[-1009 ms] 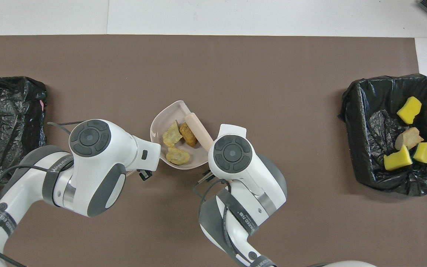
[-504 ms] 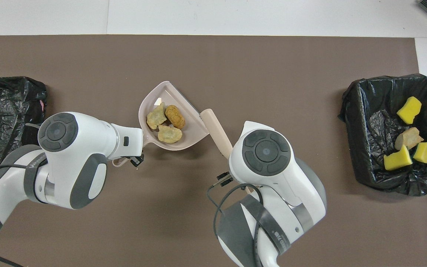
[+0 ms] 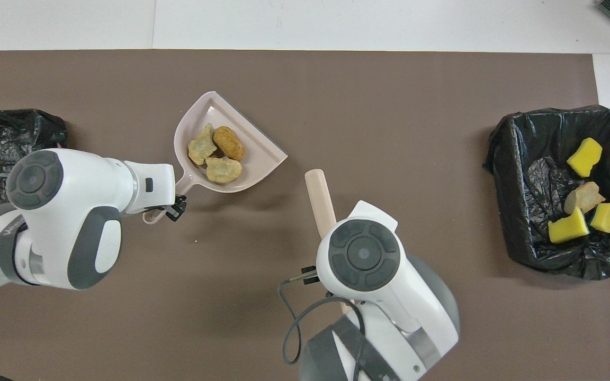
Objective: Sweep and dump trash in bin
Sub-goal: 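Carry the loaded dustpan with the left gripper over the bin nearest it, then tip the dustpan into the bin while the right gripper lays down the brush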
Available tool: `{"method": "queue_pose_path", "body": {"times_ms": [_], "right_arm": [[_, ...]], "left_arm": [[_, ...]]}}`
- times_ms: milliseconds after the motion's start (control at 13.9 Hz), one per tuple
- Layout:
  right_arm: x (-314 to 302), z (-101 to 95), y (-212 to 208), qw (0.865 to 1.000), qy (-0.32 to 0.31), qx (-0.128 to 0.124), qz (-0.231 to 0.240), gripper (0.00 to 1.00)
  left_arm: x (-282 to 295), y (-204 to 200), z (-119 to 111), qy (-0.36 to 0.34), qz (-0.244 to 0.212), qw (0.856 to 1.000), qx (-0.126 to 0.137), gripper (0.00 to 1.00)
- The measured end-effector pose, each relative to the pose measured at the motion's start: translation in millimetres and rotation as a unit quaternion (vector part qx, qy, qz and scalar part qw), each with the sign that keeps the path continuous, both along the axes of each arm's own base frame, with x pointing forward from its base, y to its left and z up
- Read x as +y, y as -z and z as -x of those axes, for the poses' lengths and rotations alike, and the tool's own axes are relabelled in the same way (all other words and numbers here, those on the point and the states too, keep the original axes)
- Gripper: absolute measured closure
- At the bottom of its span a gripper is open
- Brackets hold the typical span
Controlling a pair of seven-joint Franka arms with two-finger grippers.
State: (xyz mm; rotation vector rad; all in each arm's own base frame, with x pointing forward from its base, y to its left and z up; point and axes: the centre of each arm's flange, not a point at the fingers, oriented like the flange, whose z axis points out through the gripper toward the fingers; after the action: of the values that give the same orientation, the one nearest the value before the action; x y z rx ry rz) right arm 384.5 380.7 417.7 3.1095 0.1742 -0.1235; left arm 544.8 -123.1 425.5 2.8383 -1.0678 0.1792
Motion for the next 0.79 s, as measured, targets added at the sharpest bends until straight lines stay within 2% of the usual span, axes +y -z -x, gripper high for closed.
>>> {"method": "queue_pose_path", "body": {"times_ms": [144,288,360,576,649,793], "right_arm": [[37,41.0,24,1.000,0.014,-0.007,-0.002,0.74],[65,68.6,44,0.999,0.033,-0.010,-0.006,0.74],[76,78.6,54,0.999,0.042,-0.011,-0.008,0.74],[90,88.3,77,0.999,0.051,-0.007,-0.006,0.74],[89,86.0,77,0.999,0.052,-0.007,-0.006,0.70],[90,79.3,69,0.999,0.046,-0.019,-0.004,0.48]], "left_arm": [[41,-23,-6,-0.029,-0.001,0.999,0.026,0.69],[101,-39,-9,-0.023,-0.001,0.999,0.048,0.69],[138,-45,-9,-0.011,0.000,0.999,0.050,0.69],[253,-63,3,0.007,0.001,0.999,0.032,0.69],[286,-68,11,0.014,-0.001,1.000,0.025,0.69],[341,-74,30,0.026,-0.010,0.999,0.026,0.69]]}}
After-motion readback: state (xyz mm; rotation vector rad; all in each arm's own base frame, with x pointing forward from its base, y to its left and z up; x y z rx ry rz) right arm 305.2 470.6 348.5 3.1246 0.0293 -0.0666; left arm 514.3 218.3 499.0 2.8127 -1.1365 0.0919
